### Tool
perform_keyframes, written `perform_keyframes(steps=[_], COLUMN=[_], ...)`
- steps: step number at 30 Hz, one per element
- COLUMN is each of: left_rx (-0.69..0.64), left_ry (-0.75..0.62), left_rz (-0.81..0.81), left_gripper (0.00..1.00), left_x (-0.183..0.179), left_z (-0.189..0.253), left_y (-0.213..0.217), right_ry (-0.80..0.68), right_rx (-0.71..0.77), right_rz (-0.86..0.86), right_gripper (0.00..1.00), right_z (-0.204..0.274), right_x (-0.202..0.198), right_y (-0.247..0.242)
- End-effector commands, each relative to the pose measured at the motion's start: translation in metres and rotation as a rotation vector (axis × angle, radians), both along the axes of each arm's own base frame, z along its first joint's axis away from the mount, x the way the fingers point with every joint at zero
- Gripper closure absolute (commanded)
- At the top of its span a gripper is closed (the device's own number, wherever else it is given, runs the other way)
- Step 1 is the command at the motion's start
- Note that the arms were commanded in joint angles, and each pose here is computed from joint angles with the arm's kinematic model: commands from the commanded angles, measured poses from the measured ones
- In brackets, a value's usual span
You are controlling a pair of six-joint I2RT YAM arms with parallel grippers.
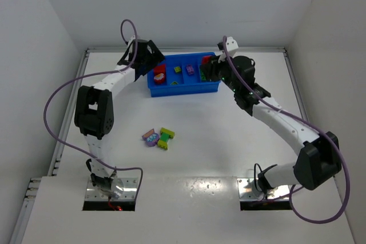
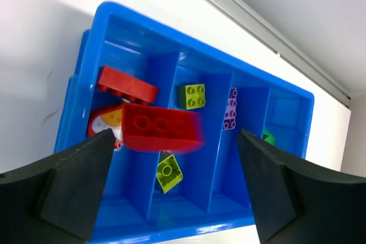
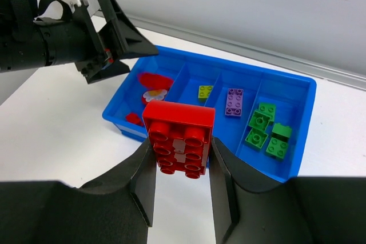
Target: Sort the legos into containers by color
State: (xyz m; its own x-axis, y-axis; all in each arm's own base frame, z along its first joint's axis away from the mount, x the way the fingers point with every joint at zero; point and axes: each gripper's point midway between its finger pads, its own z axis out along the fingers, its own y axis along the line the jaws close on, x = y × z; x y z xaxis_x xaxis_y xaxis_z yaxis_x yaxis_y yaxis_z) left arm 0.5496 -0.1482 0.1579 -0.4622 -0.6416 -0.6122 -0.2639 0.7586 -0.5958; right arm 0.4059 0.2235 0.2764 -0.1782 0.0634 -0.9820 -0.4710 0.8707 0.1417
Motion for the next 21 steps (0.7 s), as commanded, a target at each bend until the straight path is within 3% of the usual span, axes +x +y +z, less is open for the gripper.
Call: perform_keyframes(steps=[1, 2, 7, 12, 13, 15, 18, 19, 21], left_rx=[-0.028, -0.035, -0.113, -0.145, -0.175, -0.167, 0.002, 0.039, 0.118], left_ry=[-0.149, -0.16, -0.319, -0.48, -0.463, -0.465, -0.396, -0.395, -0.361], left_rz=[-0.014, -0.023, -0.091, -0.125, -0.145, -0.164, -0.203, -0.217, -0.287], left_gripper=[0.04, 0.0, 0.0, 0.0, 0.0, 0.0, 0.0, 0.0, 0.0], left_x=[0.013, 0.011, 0.006, -0.016, -0.021, -0.029, -0.048, -0.054, -0.065], left_z=[0.053, 0.061, 0.142, 0.211, 0.201, 0.196, 0.185, 0.19, 0.182], left_y=[0.003, 0.001, 0.018, 0.075, 0.098, 0.125, 0.138, 0.138, 0.136], right_ry=[-0.08, -0.067, -0.07, -0.055, 0.005, 0.013, 0.106, 0.083, 0.142], right_rx=[0.03, 0.023, 0.032, 0.092, 0.093, 0.125, 0.159, 0.169, 0.145], right_rz=[0.032, 0.032, 0.106, 0.238, 0.257, 0.279, 0.31, 0.331, 0.336], right_gripper=[1.0, 1.0, 1.0, 1.0, 1.0, 1.0, 1.0, 1.0, 1.0], right_z=[0.031, 0.025, 0.021, 0.021, -0.006, -0.004, -0.037, -0.028, -0.064], right_x=[0.006, 0.011, 0.026, 0.051, 0.06, 0.07, 0.09, 0.094, 0.103], right_y=[0.008, 0.01, 0.032, 0.083, 0.099, 0.122, 0.15, 0.162, 0.175])
